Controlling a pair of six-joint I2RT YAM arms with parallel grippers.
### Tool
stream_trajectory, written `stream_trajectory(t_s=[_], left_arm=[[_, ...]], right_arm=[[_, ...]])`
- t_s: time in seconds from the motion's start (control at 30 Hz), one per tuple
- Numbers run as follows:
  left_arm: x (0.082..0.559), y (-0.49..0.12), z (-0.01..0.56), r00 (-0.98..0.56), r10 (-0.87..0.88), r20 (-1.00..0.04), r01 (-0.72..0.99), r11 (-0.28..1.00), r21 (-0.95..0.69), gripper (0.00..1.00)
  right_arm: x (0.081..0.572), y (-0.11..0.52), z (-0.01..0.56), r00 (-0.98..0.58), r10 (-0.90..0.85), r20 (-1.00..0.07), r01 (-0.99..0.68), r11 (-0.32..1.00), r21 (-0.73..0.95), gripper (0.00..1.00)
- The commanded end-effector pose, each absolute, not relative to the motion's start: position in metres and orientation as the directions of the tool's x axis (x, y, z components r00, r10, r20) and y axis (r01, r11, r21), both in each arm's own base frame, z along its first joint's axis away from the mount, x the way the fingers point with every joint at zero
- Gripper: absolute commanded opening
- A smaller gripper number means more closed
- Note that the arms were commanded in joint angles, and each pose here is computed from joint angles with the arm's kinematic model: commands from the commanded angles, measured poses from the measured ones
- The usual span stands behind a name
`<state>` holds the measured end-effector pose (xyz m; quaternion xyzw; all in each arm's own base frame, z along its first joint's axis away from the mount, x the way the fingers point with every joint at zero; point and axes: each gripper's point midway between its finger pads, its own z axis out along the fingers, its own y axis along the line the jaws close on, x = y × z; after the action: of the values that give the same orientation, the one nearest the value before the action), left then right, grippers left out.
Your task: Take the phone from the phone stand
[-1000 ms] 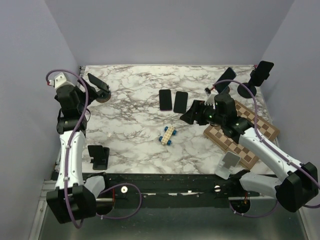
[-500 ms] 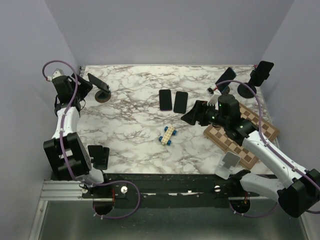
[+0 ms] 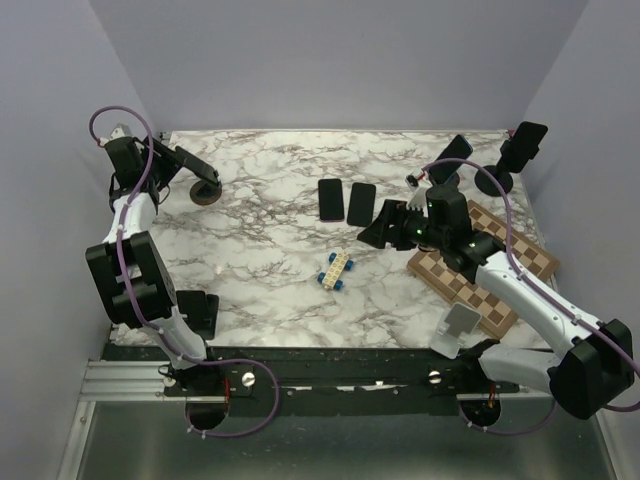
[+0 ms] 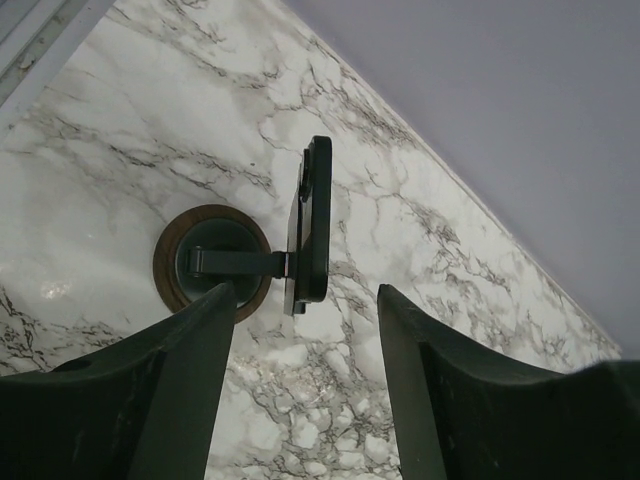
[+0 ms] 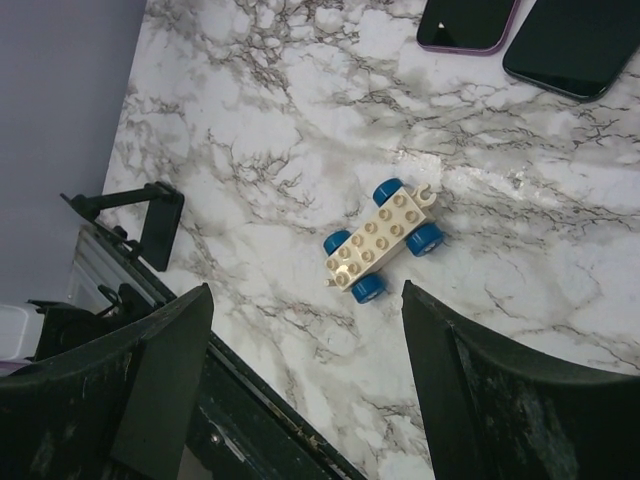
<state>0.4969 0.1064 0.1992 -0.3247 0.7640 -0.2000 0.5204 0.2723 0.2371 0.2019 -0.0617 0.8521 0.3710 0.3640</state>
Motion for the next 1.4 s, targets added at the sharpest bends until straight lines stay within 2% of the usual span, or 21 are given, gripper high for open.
stream_trajectory(t_s=[0.0, 0.27, 0.5, 1.0, 1.37], left_arm=[[0.510, 0.104, 0.206, -0.259, -0.705, -0.660, -0.254, 0.710, -0.657, 0.63], [0.517, 0.102, 0.192, -0.284, -0.688, -0.668, -0.289, 0.726, -0.624, 0.57], [0.518, 0.096, 0.182, -0.317, -0.669, -0.673, -0.308, 0.743, -0.594, 0.45], [0.520, 0.101, 0.175, -0.330, -0.604, -0.726, -0.308, 0.796, -0.522, 0.40], [0.522, 0.095, 0.187, -0.325, -0.595, -0.735, -0.257, 0.804, -0.537, 0.21]], right_arm=[[0.272, 0.245, 0.206, -0.736, 0.173, -0.655, -0.388, 0.685, 0.617, 0.84], [0.270, 0.246, 0.206, -0.740, 0.176, -0.650, -0.392, 0.673, 0.628, 0.84], [0.269, 0.246, 0.208, -0.740, 0.182, -0.647, -0.388, 0.670, 0.632, 0.84], [0.264, 0.246, 0.204, -0.756, 0.193, -0.625, -0.371, 0.660, 0.653, 0.84], [0.262, 0.247, 0.203, -0.763, 0.199, -0.614, -0.363, 0.655, 0.663, 0.84]])
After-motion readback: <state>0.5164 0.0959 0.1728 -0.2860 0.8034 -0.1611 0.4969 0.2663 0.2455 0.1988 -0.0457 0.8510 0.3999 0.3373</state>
